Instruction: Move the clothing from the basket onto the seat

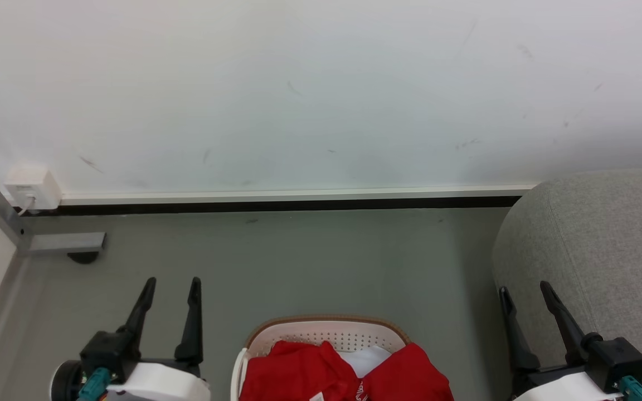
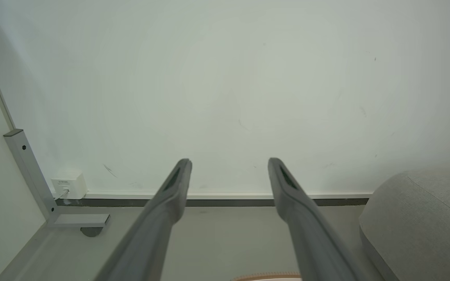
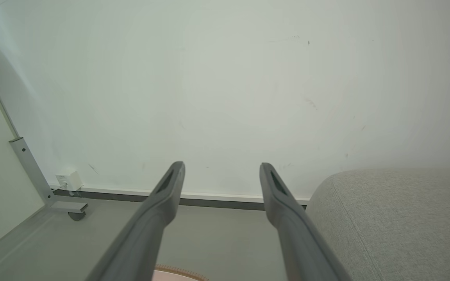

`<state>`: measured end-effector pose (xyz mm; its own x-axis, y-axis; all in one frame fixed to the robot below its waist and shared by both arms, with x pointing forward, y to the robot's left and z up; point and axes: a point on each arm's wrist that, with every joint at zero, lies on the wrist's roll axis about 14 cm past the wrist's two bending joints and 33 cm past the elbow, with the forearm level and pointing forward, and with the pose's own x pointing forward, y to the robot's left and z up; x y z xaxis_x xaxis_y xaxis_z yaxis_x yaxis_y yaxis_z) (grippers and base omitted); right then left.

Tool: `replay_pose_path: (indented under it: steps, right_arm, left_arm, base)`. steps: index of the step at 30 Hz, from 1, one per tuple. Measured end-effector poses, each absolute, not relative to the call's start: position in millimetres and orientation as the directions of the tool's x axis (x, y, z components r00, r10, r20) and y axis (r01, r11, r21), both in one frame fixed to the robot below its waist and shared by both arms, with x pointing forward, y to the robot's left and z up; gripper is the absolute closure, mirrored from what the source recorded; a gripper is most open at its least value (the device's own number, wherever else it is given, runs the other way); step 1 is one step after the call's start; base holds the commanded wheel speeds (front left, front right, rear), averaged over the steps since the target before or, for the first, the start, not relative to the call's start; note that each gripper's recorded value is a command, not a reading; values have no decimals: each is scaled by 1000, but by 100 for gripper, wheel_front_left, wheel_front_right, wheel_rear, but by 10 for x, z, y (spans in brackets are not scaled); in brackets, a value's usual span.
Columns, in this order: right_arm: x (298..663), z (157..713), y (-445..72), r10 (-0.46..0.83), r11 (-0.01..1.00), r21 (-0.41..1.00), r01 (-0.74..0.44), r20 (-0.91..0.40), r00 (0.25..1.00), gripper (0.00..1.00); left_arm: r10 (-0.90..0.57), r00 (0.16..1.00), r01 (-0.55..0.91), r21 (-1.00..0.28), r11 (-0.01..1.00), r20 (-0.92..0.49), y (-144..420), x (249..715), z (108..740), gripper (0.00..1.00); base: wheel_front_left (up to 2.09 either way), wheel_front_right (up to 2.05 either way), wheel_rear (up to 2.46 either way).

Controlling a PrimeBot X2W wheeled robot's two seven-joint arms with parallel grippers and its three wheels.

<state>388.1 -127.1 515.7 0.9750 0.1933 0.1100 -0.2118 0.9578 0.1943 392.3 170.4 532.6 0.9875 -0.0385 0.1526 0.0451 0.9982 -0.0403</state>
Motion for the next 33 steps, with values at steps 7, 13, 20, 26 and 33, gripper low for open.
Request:
replay_pose_path:
  steps: [7, 13, 20, 26, 33]
  right_arm:
    - [3874, 5158, -1285, 189, 958, 196, -208, 110, 976, 0]
    - [3865, 5162, -1315, 180, 959, 201, -199, 112, 977, 0]
    - [3849, 5158, -1340, 172, 960, 204, -192, 111, 979, 0]
    - [3829, 5144, -1406, 152, 961, 217, -172, 108, 983, 0]
    - [3827, 5148, -1590, 95, 964, 240, -119, 110, 989, 0]
  left_arm:
    - [-43, 987, 50, -43, 998, 152, 1689, 3929, 5323, 0]
    - [-50, 988, 58, -50, 997, 149, 1658, 3939, 5314, 0]
    - [-57, 988, 65, -51, 997, 143, 1627, 3951, 5295, 0]
    - [-80, 989, 88, -54, 995, 125, 1542, 3997, 5231, 0]
    - [-125, 985, 133, -65, 989, 115, 1364, 4154, 5191, 0]
  base:
    - [0, 0, 0]
    - [0, 0, 0]
    - [0, 0, 0]
    - [0, 0, 0]
    - [0, 0, 0]
